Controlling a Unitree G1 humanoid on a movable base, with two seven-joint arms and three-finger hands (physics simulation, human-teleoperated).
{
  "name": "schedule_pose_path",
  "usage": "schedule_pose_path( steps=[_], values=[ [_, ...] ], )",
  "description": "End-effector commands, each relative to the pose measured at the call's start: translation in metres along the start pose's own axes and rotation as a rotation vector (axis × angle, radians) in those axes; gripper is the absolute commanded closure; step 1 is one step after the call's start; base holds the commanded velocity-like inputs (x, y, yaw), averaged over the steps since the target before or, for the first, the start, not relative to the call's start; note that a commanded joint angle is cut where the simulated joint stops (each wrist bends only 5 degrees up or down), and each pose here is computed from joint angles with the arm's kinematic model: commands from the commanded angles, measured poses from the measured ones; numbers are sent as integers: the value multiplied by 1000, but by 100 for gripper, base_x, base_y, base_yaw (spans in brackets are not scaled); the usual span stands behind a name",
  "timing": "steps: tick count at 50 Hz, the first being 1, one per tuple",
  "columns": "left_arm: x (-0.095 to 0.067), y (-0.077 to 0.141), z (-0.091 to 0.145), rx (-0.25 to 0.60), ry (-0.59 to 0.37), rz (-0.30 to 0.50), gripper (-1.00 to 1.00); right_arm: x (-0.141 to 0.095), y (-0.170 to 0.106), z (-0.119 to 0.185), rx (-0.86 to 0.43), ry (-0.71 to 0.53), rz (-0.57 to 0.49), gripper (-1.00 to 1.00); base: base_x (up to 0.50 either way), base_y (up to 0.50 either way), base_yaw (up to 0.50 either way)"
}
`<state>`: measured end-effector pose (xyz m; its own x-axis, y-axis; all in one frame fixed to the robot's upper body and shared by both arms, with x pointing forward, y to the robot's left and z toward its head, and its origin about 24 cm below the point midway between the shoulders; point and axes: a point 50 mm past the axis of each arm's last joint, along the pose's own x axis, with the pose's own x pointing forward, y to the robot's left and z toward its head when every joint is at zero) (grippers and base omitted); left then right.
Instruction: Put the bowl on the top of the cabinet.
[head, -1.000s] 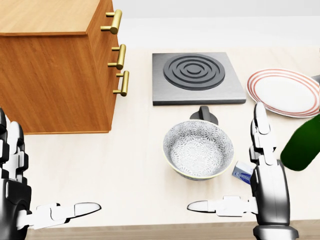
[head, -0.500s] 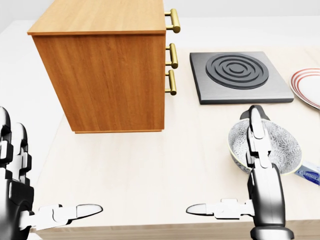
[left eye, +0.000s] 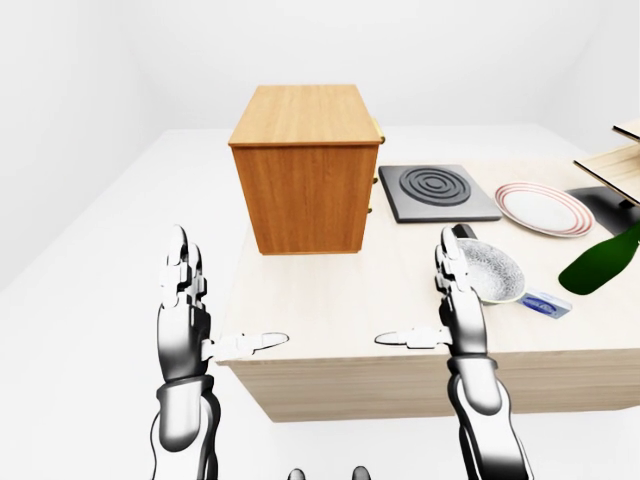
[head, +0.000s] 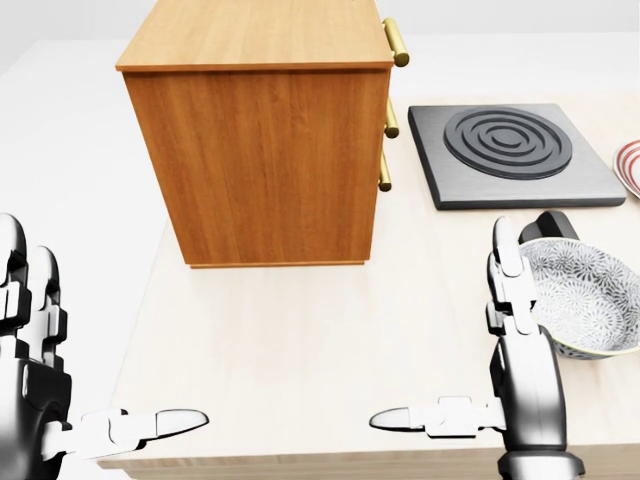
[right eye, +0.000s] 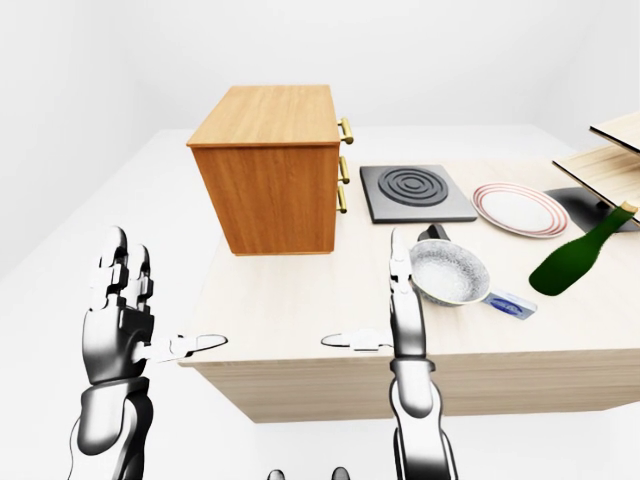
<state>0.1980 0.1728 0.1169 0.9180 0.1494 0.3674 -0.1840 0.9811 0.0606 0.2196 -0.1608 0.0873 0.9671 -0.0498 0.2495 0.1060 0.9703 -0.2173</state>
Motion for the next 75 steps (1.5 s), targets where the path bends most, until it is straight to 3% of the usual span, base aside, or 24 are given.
schedule_pose_path(
  steps=[1,9,11,12,14,15,16,18,20,23,26,28,30,44,46,49,53,55,59,62,67,69,75],
  values=[
    [0,0,1,-2,-4,-5,-100,1,1,5,13,-24,9,-100,23,0,0],
    [0,0,2,-7,-8,-7,-100,1,0,16,18,-68,11,-100,28,0,0],
    [0,0,2,-7,-9,-7,-100,-1,3,-1,9,6,11,-100,30,0,0],
    [0,0,2,-7,-9,-7,-100,1,1,12,16,-52,12,-100,30,0,0],
    [0,0,2,-7,-8,-8,-100,-1,2,3,11,-13,12,-100,32,0,0],
    [0,0,2,-7,-9,-8,-100,1,0,15,16,-66,13,-100,32,0,0],
    [0,0,2,-8,-9,-8,-100,0,2,4,10,-16,12,-100,33,0,0],
    [0,0,2,-8,-9,-9,-100,2,0,13,16,-56,12,-100,33,0,0],
    [0,0,1,-8,-6,-9,-100,-1,3,-1,11,6,11,-100,33,0,0],
    [2,0,-2,-7,4,-9,-100,1,1,7,16,-32,11,-100,33,0,0],
    [1,0,-2,-7,7,-10,-100,-1,3,-3,10,16,10,-100,33,0,0],
    [1,0,-2,-7,7,-11,-100,2,0,12,18,-51,11,-100,33,0,0],
    [1,-1,-2,-7,8,-12,-100,0,3,-5,11,21,12,-100,33,0,0],
    [1,-1,-2,-8,8,-13,-100,2,0,14,20,-59,15,-100,33,0,0],
    [1,-1,-2,-10,6,-14,-100,0,3,-5,18,22,18,-100,19,0,0],
    [1,-2,-2,-13,7,-15,-100,2,2,12,30,-54,23,-100,0,0,0],
    [1,-1,1,-10,-9,-12,-100,2,2,14,29,-61,23,-100,0,0,0],
    [1,-2,0,-5,-3,-14,-100,0,4,-2,23,9,23,-100,0,0,0],
    [1,-1,1,-17,-5,-16,-100,2,2,13,30,-57,22,-100,0,0,0],
    [2,-2,0,-15,-3,-18,-100,1,2,-2,9,9,12,-100,0,0,0],
    [2,-2,-3,-11,8,-20,-100,7,-13,32,-136,-148,-57,-100,0,0,0],
    [2,-2,-2,-11,5,-20,-100,5,-16,32,-193,-144,-79,-100,0,0,0],
    [2,-4,-6,-7,20,-22,-100,1,-21,65,-334,-270,-44,-100,0,0,0]
  ],
)
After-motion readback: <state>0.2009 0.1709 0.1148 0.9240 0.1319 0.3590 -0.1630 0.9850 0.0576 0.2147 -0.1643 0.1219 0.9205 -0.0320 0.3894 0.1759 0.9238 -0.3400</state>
